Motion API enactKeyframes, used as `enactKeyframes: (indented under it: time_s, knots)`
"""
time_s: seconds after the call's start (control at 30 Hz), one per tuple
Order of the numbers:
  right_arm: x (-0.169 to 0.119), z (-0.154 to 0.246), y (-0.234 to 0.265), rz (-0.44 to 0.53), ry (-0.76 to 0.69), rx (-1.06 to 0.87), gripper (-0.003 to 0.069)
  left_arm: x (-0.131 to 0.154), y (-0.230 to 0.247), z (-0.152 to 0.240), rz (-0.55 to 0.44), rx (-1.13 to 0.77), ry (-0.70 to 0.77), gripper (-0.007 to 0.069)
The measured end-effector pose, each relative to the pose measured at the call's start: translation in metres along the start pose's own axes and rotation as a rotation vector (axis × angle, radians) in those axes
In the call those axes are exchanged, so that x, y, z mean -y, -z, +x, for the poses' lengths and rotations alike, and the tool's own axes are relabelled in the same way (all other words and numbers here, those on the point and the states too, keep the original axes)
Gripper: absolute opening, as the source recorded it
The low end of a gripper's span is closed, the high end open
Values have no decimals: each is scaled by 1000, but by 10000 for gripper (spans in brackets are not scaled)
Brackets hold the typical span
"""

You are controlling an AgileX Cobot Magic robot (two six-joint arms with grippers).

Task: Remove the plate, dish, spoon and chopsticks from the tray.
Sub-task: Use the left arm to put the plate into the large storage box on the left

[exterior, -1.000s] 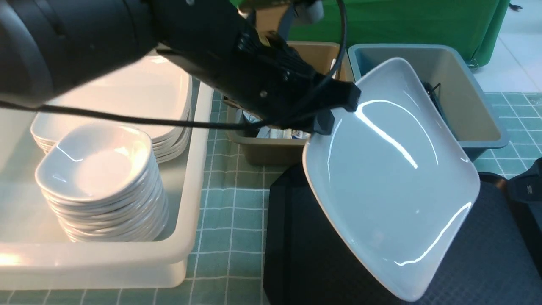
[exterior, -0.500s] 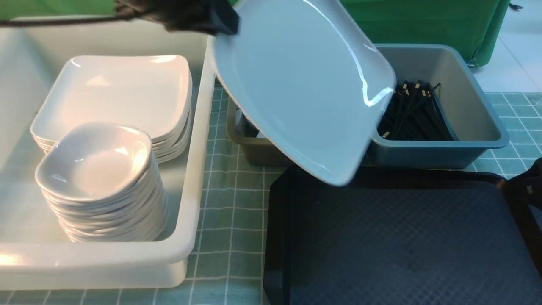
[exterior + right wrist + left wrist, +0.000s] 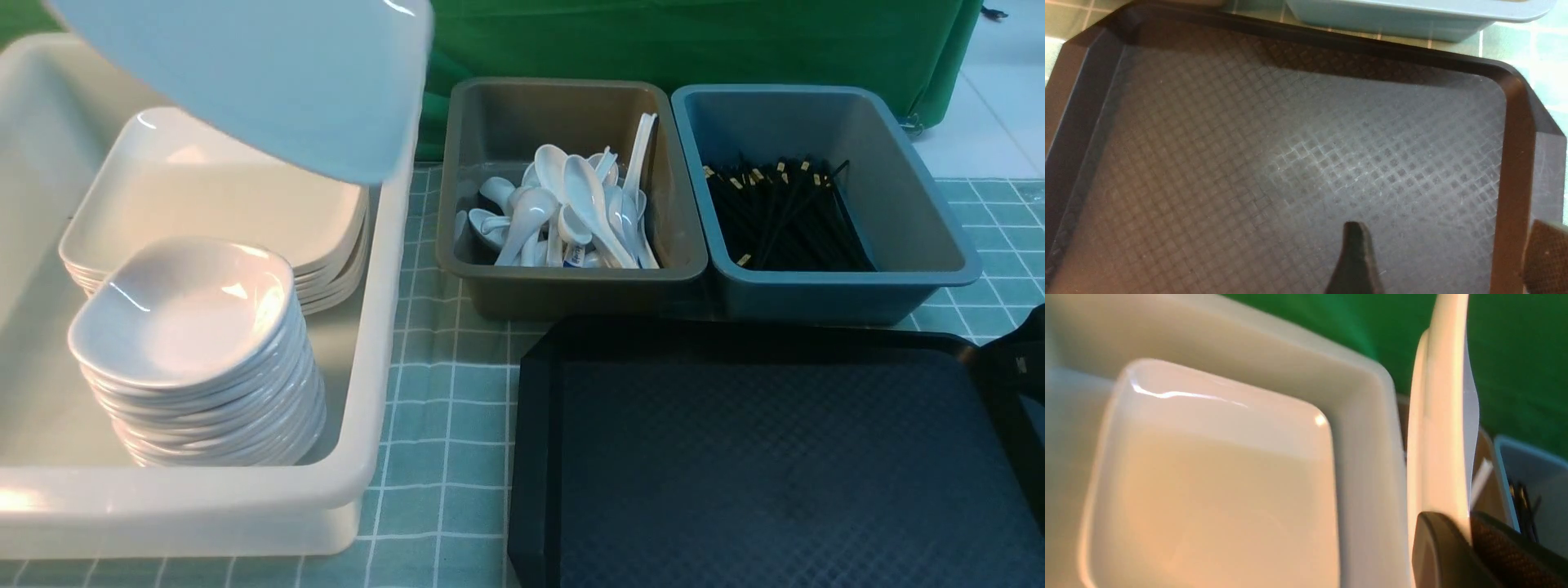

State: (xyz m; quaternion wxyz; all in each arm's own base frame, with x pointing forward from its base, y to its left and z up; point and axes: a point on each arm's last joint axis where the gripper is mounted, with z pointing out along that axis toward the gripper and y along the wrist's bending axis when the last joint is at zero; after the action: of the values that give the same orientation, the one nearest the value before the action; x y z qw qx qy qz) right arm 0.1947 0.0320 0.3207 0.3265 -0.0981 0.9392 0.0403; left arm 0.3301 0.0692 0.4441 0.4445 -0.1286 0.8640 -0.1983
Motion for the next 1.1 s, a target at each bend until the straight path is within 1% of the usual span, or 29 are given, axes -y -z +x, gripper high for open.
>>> enactKeyframes:
  time_s: [0.07,0.1,0.13,0.2,0.3,0.37,0.47,0.5,0.53,0.7,0.87,0.97,1.1]
  knots:
    - [0,0,0,0,0,0,533,-19,10,-7,-30,41,18,28]
    - [0,0,0,0,0,0,533,-21,11,-7,-34,44,20,28]
    - [0,0,0,0,-1,0,533,-34,16,-11,-59,64,37,28]
    - [0,0,0,0,-3,0,533,-48,16,-13,-86,72,47,28]
    - [0,0,0,0,-8,2,533,-58,8,-14,-96,56,49,28]
    - [0,0,0,0,-11,4,533,-67,-6,-13,-91,29,57,28]
    - [0,-1,0,1,-12,8,533,-86,-39,-6,-53,-46,95,28]
    - [0,-1,0,1,-12,8,533,-87,-41,-6,-53,-49,97,28]
    - [0,-1,0,1,-13,8,533,-96,-53,-3,-49,-74,116,28]
    - [0,-1,0,1,-14,8,533,-112,-73,4,-52,-116,114,29]
    - [0,-1,0,1,-15,11,533,-127,-96,11,-28,-151,116,29]
    - [0,-1,0,1,-16,12,533,-135,-109,17,-12,-170,82,29]
    - [0,-1,0,1,-17,16,533,-144,-120,22,-7,-193,91,25]
